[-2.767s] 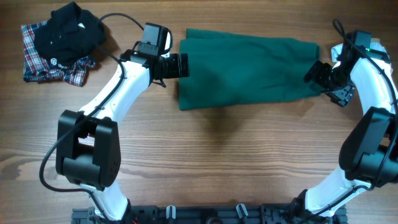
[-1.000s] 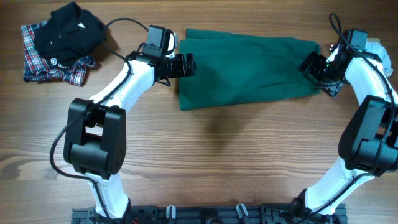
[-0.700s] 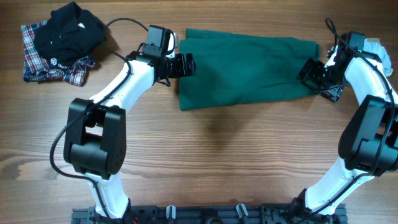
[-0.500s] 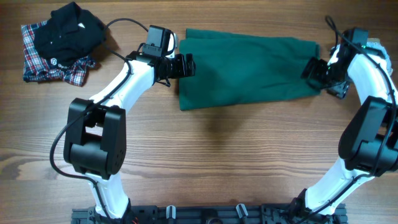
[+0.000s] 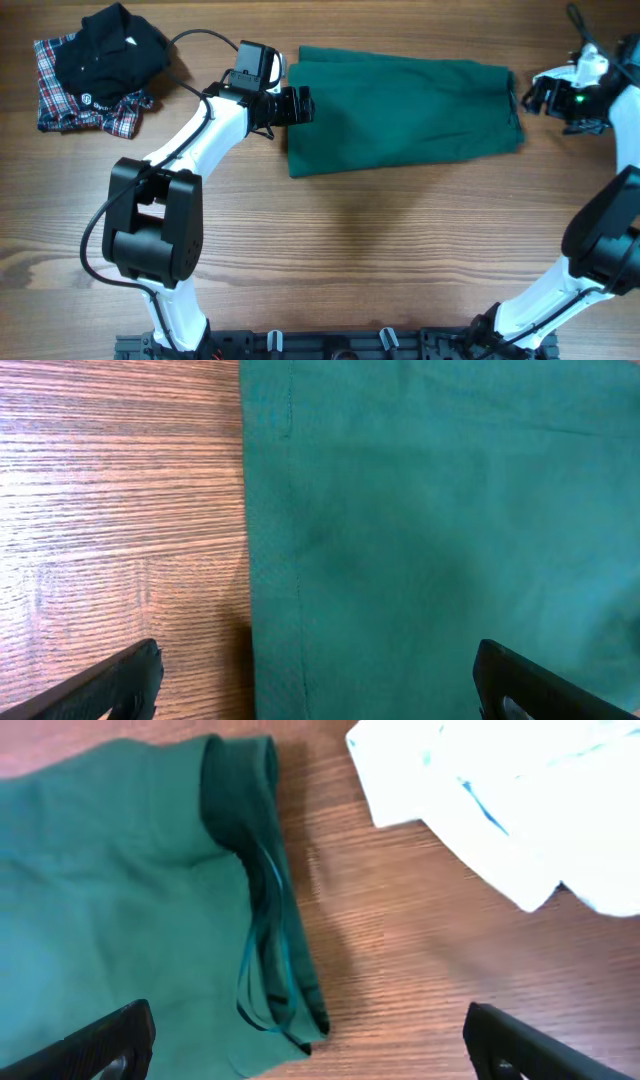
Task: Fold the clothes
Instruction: 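Hold the left end with the left gripper and adjust the right end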
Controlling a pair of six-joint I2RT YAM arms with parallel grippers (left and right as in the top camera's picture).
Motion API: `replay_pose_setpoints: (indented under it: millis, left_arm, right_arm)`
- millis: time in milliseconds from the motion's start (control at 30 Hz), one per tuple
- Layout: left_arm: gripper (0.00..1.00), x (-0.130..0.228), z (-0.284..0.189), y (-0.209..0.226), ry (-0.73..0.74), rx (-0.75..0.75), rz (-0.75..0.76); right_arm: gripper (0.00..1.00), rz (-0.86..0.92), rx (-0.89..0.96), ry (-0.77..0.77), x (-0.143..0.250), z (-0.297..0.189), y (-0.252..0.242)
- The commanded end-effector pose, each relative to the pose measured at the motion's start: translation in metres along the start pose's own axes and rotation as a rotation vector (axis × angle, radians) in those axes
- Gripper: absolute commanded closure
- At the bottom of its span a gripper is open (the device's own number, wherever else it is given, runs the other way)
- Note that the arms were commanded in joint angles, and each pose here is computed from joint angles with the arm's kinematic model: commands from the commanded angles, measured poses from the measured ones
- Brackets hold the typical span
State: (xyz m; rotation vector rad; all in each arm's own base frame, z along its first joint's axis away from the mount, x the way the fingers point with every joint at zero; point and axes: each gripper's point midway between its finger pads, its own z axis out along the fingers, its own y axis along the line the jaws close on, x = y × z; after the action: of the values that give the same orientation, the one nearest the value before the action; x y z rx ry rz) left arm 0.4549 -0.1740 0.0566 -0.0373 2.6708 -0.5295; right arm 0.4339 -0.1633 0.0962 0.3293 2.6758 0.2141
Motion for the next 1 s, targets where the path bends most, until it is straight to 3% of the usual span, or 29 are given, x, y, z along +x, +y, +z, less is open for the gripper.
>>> replay_pose_setpoints:
  millis: [0, 467, 967]
  left_arm:
    - [0.0, 0.005, 0.003, 0.0, 0.016, 0.008, -0.018]
    - [0.0, 0.01, 0.002, -0.015, 0.05, 0.095, -0.019]
    - [0.0, 0.016, 0.018, -0.012, 0.071, 0.107, -0.024]
  right_arm:
    - [0.0, -0.076, -0.141, -0.025, -0.007, 0.012, 0.023]
    - [0.0, -0.083, -0.22, -0.04, -0.011, 0.058, 0.025]
    - [0.0, -0.105, -0.203, -0.068, -0.017, 0.062, 0.02]
